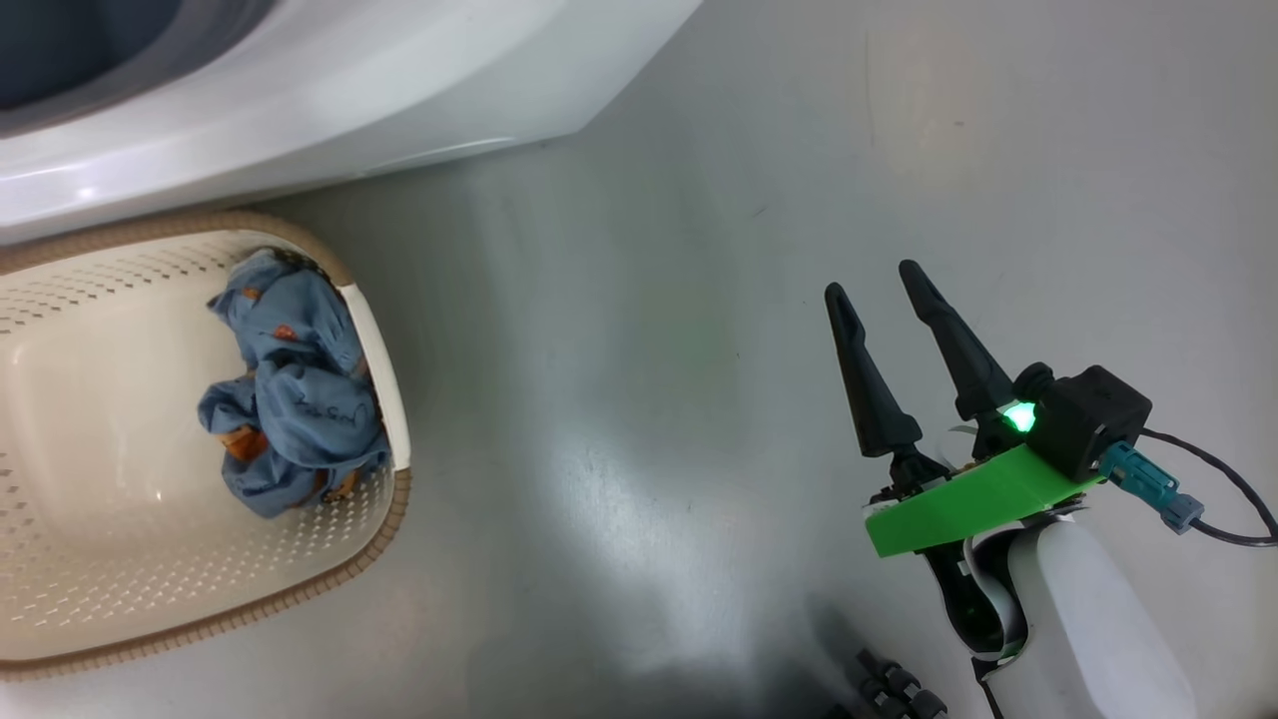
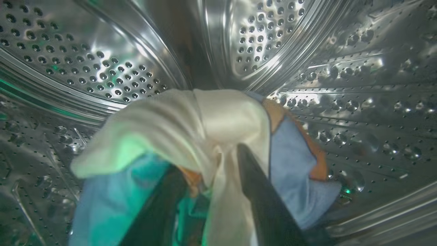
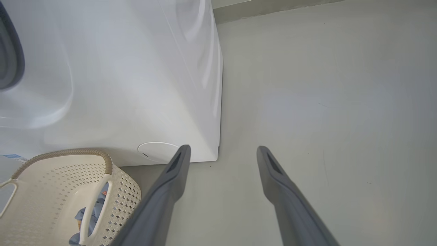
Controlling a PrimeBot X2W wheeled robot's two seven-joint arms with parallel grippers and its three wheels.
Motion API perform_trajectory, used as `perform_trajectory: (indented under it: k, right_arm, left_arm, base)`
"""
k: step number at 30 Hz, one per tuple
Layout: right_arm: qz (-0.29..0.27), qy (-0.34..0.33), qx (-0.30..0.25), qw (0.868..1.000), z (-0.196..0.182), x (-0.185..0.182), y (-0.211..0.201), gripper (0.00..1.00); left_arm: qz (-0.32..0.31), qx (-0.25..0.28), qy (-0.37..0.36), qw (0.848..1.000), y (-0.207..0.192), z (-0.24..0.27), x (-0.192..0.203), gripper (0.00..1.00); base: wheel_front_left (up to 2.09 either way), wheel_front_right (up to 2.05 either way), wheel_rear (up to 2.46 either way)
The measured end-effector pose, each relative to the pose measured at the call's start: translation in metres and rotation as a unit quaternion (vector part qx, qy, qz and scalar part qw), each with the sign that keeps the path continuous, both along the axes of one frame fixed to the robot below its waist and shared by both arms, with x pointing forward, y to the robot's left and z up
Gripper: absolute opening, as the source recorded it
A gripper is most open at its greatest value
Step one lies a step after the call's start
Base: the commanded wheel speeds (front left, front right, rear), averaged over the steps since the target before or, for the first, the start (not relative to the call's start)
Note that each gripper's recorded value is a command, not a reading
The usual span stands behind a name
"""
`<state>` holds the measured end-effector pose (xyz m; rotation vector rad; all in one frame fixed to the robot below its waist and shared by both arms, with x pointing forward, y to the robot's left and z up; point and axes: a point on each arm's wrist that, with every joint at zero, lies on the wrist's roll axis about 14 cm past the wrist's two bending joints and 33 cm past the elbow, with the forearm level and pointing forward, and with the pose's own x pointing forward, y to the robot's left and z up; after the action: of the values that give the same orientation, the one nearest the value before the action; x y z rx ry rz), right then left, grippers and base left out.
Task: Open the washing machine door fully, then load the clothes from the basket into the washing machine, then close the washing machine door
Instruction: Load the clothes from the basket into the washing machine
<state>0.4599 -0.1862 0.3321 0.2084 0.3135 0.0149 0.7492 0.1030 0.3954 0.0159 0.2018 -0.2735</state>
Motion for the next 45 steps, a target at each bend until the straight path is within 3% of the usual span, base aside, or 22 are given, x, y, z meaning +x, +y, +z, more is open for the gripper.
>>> perform_trajectory:
  k: [10, 24, 37, 45]
  right_arm:
    - [-0.004, -0.017, 0.001, 1.0, 0.012, 0.005, -0.002, 1.0]
    - [-0.003, -0.06, 0.003, 0.998, 0.045, 0.013, 0.001, 1.0]
    - [-0.006, -0.086, 0.009, 0.996, 0.076, -0.003, 0.003, 1.0]
    - [-0.006, -0.105, 0.016, 0.994, 0.1, -0.024, 0.007, 1.0]
  left_arm:
    - [0.011, -0.017, -0.043, 0.999, 0.002, 0.025, -0.005, 1.0]
    - [0.019, -0.019, -0.043, 0.999, 0.009, 0.03, -0.046, 1.0]
    - [0.014, -0.057, -0.089, 0.994, 0.0, 0.08, -0.095, 1.0]
    - [0.015, -0.075, -0.126, 0.989, 0.001, 0.114, -0.151, 1.0]
  base:
    - [0.0, 0.0, 0.0]
    - [0.0, 0.0, 0.0]
    - [0.0, 0.0, 0.0]
    - [0.0, 0.0, 0.0]
